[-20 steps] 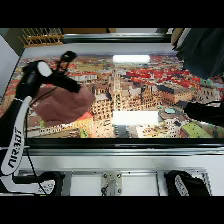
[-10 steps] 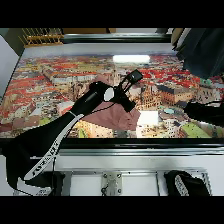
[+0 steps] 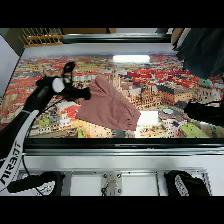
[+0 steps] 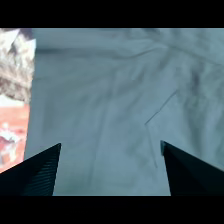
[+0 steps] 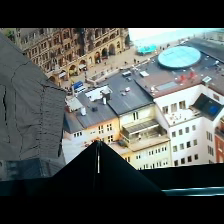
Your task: Fold the clothes and pants, and hang the long-sleeved shirts on hangers.
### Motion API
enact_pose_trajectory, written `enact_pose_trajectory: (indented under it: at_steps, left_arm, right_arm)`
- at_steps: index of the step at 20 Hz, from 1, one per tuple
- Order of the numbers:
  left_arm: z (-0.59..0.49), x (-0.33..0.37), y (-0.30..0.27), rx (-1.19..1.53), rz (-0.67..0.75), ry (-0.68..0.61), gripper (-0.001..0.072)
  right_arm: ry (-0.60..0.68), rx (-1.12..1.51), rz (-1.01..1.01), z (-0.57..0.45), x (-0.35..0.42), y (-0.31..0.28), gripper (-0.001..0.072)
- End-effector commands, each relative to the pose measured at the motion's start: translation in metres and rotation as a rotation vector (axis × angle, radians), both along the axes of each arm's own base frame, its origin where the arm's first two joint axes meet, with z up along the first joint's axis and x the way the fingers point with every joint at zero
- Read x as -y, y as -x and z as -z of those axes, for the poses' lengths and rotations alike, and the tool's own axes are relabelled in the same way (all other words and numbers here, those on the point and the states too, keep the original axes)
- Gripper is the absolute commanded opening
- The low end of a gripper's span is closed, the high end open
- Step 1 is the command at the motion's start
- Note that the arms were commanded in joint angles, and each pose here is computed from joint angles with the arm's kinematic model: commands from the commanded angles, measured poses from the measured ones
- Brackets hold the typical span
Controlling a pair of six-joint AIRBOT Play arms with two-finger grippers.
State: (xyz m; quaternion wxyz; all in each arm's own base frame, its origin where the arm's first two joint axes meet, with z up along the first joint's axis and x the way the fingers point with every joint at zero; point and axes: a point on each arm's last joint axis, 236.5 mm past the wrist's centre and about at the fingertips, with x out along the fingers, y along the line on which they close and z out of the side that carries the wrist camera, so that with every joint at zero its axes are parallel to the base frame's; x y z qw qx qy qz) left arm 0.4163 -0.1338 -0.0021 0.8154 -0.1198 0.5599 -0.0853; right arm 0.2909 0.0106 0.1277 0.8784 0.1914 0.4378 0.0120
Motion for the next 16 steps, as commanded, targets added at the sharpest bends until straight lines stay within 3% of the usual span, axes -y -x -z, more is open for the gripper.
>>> enact_pose_trajectory:
  at_steps: [1, 3, 6, 14, 15, 16]
  left_arm:
    - [0.046, -0.062, 0.036, -0.188, -0.361, 0.234, 0.0682]
    - [0.071, -0.073, 0.05, -0.248, -0.44, 0.311, 0.0682]
    - [0.092, -0.065, 0.057, -0.28, -0.448, 0.37, 0.0682]
    - [0.107, -0.022, 0.028, -0.281, -0.343, 0.348, 0.0681]
    - [0.107, -0.019, 0.024, -0.277, -0.331, 0.345, 0.0606]
    - [0.107, -0.016, 0.021, -0.272, -0.315, 0.338, 0.0361]
  right_arm:
    - [0.0, 0.0, -0.001, 0.0, 0.0, 0.0, 0.0017]
    - [0.0, 0.0, -0.001, 0.0, 0.0, 0.0, 0.0017]
    - [0.0, 0.0, -0.001, 0.0, 0.0, 0.0, 0.0017]
    - [0.0, 0.0, -0.001, 0.0, 0.0, 0.0, 0.0017]
    - [0.0, 0.0, -0.001, 0.0, 0.0, 0.0, 0.0017]
    - [-0.001, 0.0, -0.001, 0.0, 0.0, 0.0, 0.0017]
